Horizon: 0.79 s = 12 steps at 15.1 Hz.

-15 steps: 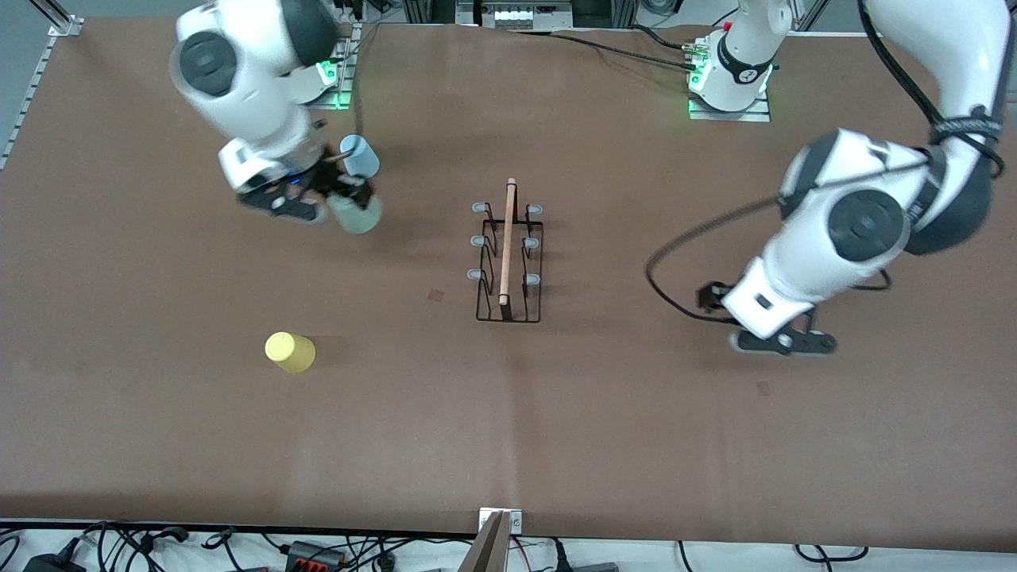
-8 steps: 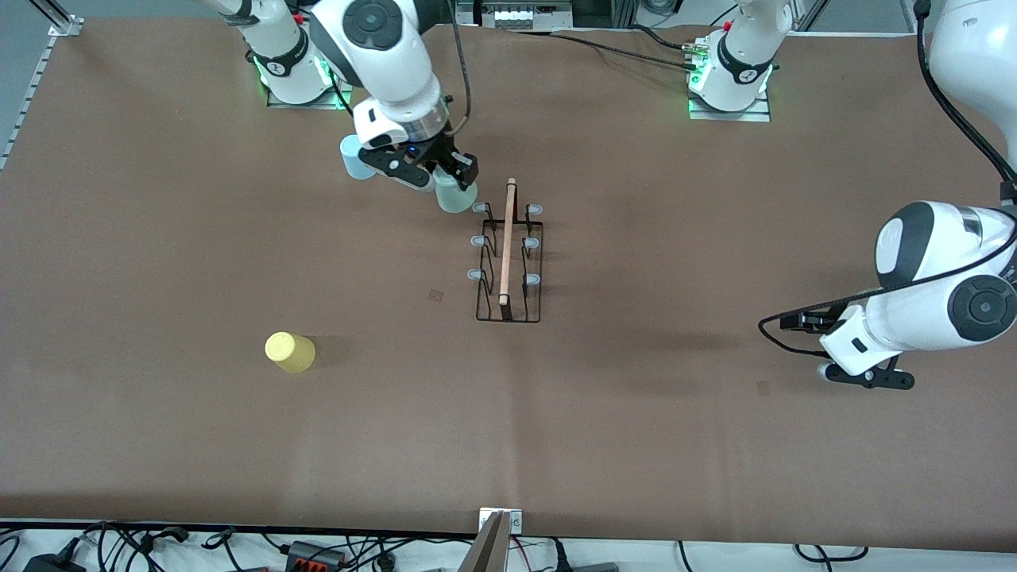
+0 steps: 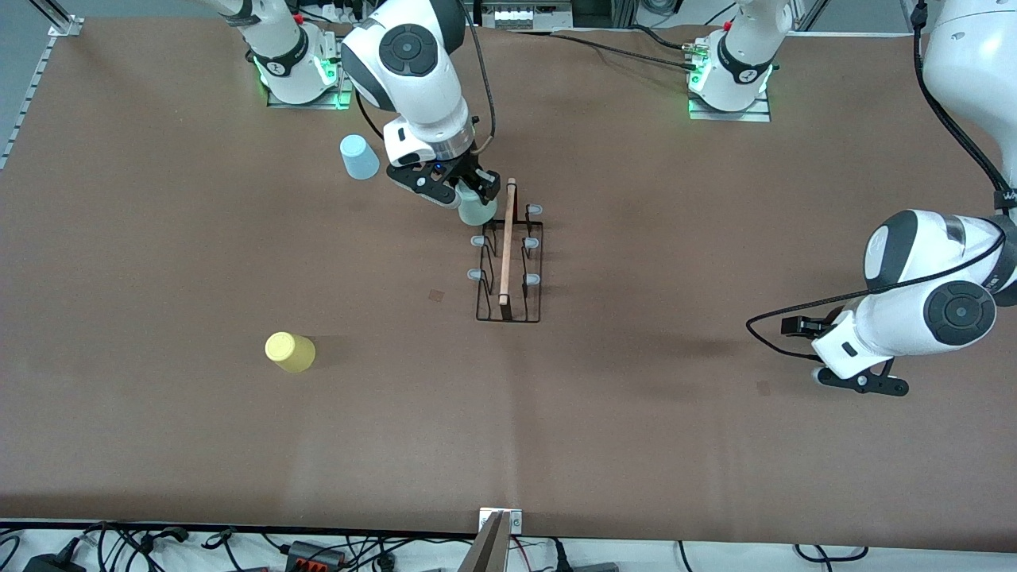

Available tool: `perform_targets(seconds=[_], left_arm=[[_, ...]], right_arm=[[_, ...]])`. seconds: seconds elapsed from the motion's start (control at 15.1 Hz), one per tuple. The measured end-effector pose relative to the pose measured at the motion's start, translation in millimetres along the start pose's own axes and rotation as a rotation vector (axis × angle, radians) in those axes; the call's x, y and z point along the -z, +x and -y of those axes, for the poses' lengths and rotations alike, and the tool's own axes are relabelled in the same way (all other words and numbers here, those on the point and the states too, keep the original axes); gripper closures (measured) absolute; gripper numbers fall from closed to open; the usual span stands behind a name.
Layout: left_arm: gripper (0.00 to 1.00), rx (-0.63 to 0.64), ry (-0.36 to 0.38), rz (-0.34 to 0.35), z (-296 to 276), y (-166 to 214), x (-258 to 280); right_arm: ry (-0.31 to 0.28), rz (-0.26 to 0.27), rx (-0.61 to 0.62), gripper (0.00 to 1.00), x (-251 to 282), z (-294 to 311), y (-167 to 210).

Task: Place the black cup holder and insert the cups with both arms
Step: 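Lower the teal cup onto a rack peg with the right gripper, then release the teal cup and move the right gripper to the yellow cup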

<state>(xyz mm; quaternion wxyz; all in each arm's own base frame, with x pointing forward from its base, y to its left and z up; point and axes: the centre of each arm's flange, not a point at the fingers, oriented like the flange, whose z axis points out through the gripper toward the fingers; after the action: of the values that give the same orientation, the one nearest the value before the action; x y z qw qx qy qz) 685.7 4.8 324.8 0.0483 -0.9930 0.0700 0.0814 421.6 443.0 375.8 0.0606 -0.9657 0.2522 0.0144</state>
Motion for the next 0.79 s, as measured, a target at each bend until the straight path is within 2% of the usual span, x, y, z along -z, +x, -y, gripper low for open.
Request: perform_targets(seconds=[0.07, 0.26, 0.46, 0.59, 0.79], left_arm=[[0.0, -0.001, 0.0, 0.0, -1, 0, 0], [0.0, -0.005, 0.0, 0.001, -4, 1, -1], [0.0, -0.01, -0.001, 0.005, -7, 1, -3], [0.0, -0.012, -0.002, 0.006, -8, 2, -4], [0.0, -0.014, -0.001, 0.006, -9, 2, -4]], right_arm=[[-0.003, 0.003, -0.001, 0.3, -3, 0, -1], [-0.009, 0.004, -0.002, 0.02, -8, 0, 2], [0.005, -0.021, 0.043, 0.0, 6, -5, 31], [-0.021, -0.037, 0.154, 0.0, 25, -29, 84], [-0.072, -0.037, 0.325, 0.0, 52, -98, 192]])
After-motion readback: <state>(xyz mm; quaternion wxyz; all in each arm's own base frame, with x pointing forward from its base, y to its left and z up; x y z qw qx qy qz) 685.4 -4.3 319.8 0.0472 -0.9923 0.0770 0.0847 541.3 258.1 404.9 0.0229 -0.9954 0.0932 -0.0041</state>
